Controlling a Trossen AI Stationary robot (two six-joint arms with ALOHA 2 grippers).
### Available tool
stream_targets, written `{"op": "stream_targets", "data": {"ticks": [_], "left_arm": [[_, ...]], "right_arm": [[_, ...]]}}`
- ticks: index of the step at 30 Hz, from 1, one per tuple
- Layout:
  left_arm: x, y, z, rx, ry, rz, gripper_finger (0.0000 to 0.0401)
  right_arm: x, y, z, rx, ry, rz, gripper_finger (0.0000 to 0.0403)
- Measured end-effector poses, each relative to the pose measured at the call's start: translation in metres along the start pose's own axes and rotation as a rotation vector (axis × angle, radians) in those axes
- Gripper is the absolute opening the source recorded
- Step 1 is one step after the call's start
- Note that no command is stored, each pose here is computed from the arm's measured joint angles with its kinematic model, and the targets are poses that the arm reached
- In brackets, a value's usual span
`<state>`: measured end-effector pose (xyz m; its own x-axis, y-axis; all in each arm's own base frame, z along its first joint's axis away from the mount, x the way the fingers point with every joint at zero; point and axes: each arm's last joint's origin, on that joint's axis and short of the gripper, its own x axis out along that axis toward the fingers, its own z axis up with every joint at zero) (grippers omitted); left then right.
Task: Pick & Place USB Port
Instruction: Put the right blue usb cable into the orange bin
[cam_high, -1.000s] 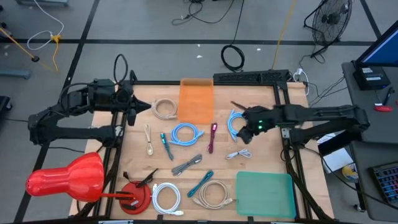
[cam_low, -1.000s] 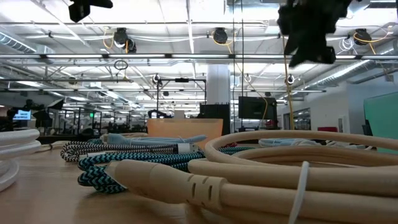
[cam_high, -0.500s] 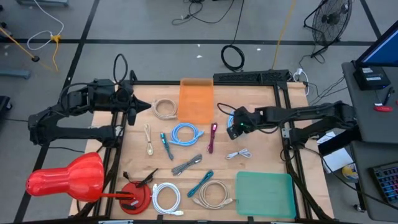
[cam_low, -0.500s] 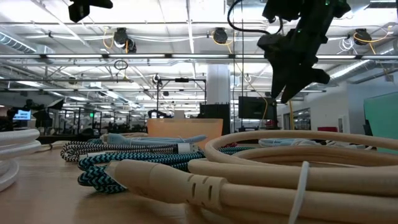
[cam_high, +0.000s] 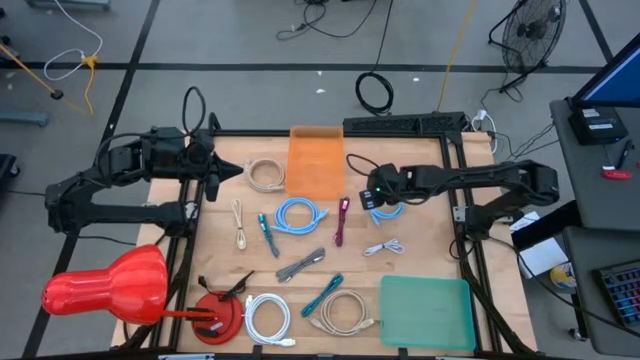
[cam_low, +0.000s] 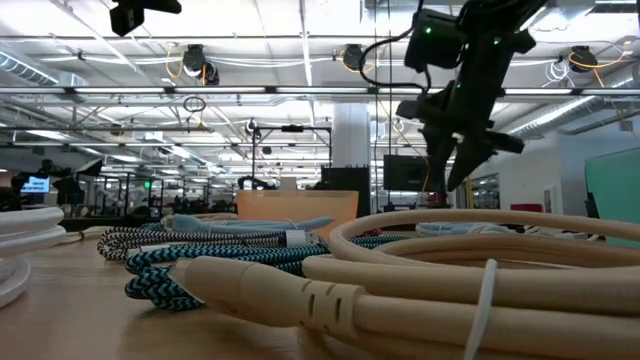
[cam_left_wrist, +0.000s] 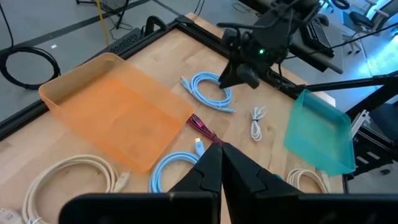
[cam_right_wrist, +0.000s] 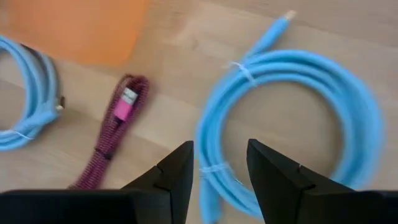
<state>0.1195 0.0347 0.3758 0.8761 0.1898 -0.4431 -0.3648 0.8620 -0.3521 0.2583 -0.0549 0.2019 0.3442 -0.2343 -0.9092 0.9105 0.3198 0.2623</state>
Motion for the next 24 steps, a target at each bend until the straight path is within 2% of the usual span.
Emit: {"op": "stream_targets", "data": {"ticks": [10,24], "left_arm": [[0.000,0.000,-0.001,0.004,0.006,0.003,0.0008],[0.000,0.001,-0.002,0.019,0.021,0.008,0.0008]], "right_arm": [[0.031,0.005,-0.001,0.004,0.060,-0.029,0.0142],[0.063,0.011,-0.004,0.017,0.088,-0.030,0.0191]]}}
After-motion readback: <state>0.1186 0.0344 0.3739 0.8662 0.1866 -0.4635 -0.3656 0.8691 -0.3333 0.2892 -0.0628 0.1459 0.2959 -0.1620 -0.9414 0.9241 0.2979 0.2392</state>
